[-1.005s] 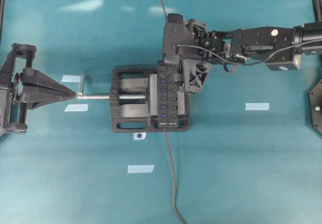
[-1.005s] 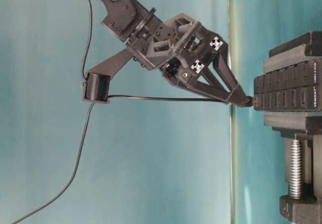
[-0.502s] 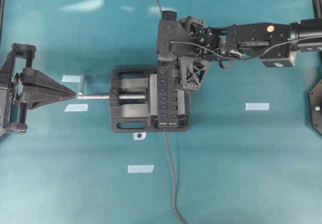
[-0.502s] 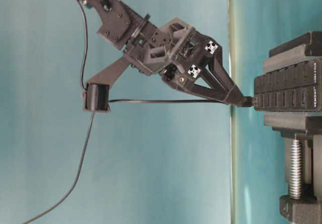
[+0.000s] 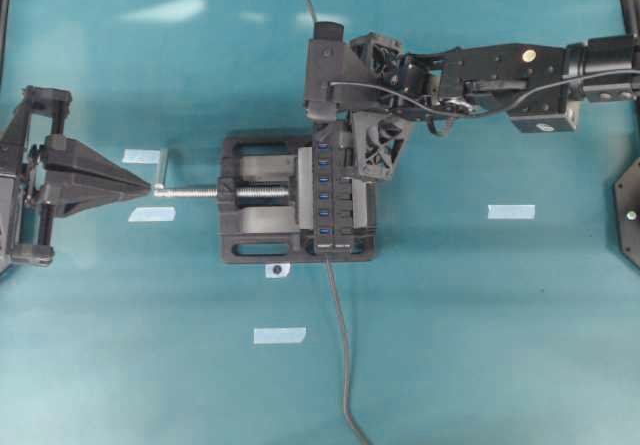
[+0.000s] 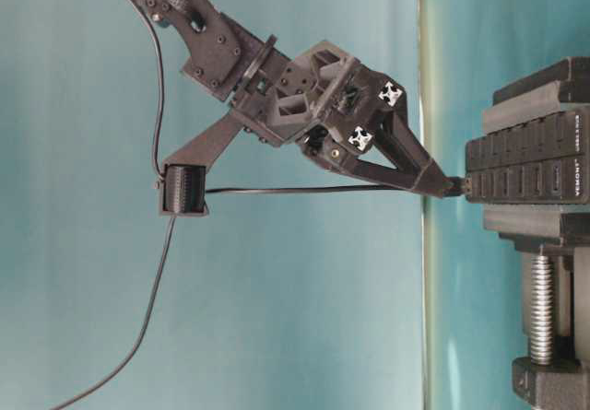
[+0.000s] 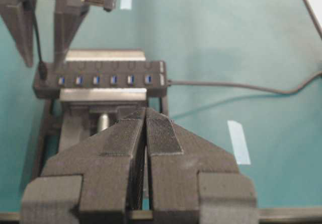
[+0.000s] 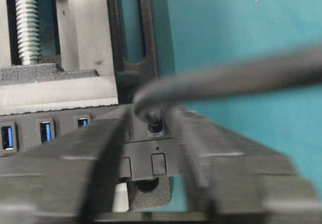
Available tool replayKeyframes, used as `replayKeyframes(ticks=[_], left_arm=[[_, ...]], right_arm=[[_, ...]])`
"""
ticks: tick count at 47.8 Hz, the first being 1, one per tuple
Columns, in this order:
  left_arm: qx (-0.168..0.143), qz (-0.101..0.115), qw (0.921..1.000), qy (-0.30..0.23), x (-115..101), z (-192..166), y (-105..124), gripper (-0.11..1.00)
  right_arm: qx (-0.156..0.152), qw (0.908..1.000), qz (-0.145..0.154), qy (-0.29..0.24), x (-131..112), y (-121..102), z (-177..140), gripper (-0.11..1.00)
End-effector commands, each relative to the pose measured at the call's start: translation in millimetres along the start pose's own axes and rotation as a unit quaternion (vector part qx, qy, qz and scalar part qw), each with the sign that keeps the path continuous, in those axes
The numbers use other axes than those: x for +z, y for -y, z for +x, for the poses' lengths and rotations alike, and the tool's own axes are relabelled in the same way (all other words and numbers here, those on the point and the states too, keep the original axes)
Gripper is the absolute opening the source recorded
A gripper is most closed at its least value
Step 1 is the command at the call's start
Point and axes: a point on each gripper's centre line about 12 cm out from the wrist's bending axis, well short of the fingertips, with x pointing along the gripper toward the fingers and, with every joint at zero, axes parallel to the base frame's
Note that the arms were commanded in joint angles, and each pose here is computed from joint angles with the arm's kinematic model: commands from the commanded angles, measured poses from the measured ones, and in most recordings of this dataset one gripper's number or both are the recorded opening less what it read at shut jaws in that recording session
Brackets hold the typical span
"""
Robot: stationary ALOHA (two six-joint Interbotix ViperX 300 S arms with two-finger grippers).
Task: Insert the USB into the front port of the fixed hub.
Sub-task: 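Pull the USB plug out of the hub port with the right gripper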
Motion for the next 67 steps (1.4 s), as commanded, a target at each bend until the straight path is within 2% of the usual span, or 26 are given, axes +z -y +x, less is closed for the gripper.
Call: replayKeyframes(ticks=[1, 7, 12, 33, 54, 67], left_arm=[[-0.001, 0.000, 1.0000, 0.008, 6.2, 0.1, 0.5, 0.00], [0.000, 0.000, 1.0000, 0.008, 6.3, 0.1, 0.2, 0.00], [-0.001, 0.000, 1.0000, 0.008, 6.2, 0.1, 0.5, 0.00], [0.000, 0.000, 1.0000, 0.008, 5.8, 0.2, 0.2, 0.00], [-0.001, 0.000, 0.9998, 0.021, 8.5, -6.5, 0.2, 0.00], [0.000, -0.001, 0.9998, 0.018, 8.4, -6.5, 0.2, 0.00]], right_arm=[[-0.003, 0.9997, -0.007, 0.022, 13.4, 2.0, -7.8, 0.31], [-0.004, 0.9996, -0.006, 0.026, 15.4, 2.3, -10.3, 0.15], [-0.004, 0.9997, -0.005, 0.024, 15.3, 2.3, -11.3, 0.08], [-0.004, 0.9994, -0.001, 0.034, 19.8, 2.1, -19.2, 0.08], [0.006, 0.9986, 0.004, 0.052, 35.6, -5.9, -56.6, 0.08], [0.019, 0.9978, 0.022, 0.060, 40.8, -17.5, -72.1, 0.08]])
